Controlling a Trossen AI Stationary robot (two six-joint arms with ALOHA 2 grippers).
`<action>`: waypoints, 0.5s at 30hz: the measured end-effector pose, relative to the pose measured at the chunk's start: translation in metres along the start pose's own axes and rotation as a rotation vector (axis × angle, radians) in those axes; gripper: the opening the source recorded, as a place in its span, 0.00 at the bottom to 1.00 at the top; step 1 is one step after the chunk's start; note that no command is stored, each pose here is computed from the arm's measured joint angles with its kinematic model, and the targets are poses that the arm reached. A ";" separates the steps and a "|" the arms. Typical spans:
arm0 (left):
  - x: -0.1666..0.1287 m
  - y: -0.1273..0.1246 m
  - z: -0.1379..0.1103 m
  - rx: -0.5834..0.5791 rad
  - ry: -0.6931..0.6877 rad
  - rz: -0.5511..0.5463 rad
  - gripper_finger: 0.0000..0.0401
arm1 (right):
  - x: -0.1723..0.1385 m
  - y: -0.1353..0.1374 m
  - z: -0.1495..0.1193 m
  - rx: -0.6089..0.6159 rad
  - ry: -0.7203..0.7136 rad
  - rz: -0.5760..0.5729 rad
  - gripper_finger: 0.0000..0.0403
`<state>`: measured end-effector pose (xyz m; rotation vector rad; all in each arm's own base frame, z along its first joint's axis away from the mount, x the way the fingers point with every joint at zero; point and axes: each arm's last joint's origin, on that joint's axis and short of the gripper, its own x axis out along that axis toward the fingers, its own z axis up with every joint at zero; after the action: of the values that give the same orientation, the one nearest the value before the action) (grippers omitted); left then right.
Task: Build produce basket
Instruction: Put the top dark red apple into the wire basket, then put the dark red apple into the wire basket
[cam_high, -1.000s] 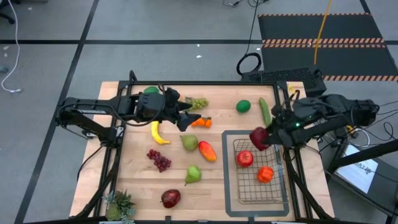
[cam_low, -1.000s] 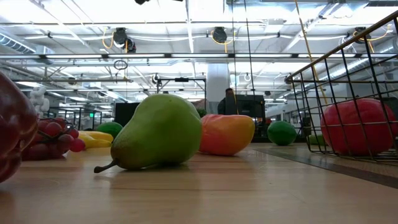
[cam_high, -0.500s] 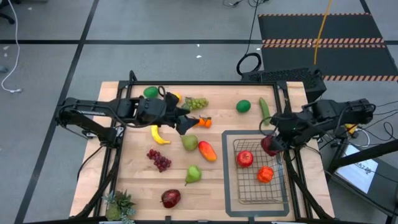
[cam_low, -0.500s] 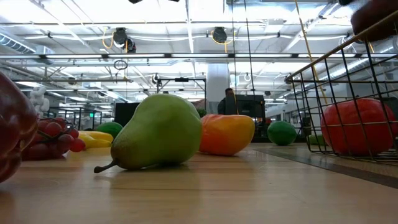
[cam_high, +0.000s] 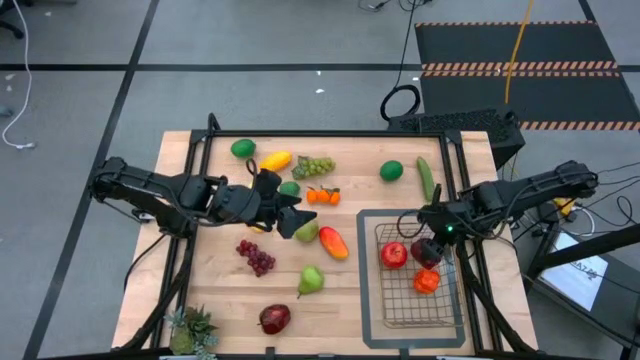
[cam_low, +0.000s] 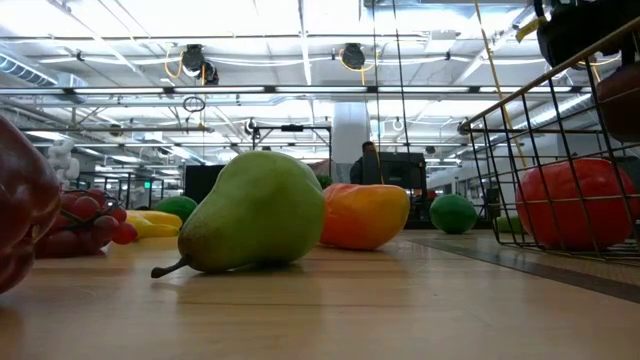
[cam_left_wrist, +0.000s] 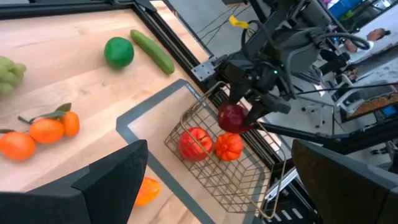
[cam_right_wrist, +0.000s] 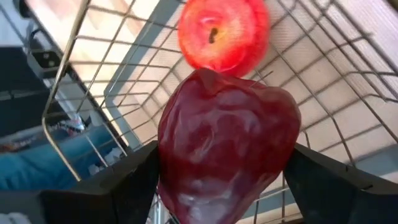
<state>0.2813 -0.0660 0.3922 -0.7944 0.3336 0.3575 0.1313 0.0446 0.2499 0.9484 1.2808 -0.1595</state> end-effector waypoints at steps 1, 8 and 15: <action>0.000 0.000 -0.001 0.003 0.004 0.002 0.99 | 0.000 0.000 0.000 -0.016 0.000 0.000 0.77; -0.001 0.003 -0.004 0.005 0.029 0.037 0.99 | 0.000 -0.001 -0.002 -0.062 -0.008 -0.029 0.86; -0.001 0.004 -0.004 0.000 0.035 0.048 0.99 | 0.000 -0.002 -0.002 -0.129 -0.003 -0.036 0.89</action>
<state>0.2780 -0.0666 0.3868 -0.7939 0.3858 0.3888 0.1288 0.0448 0.2486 0.8153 1.2897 -0.1051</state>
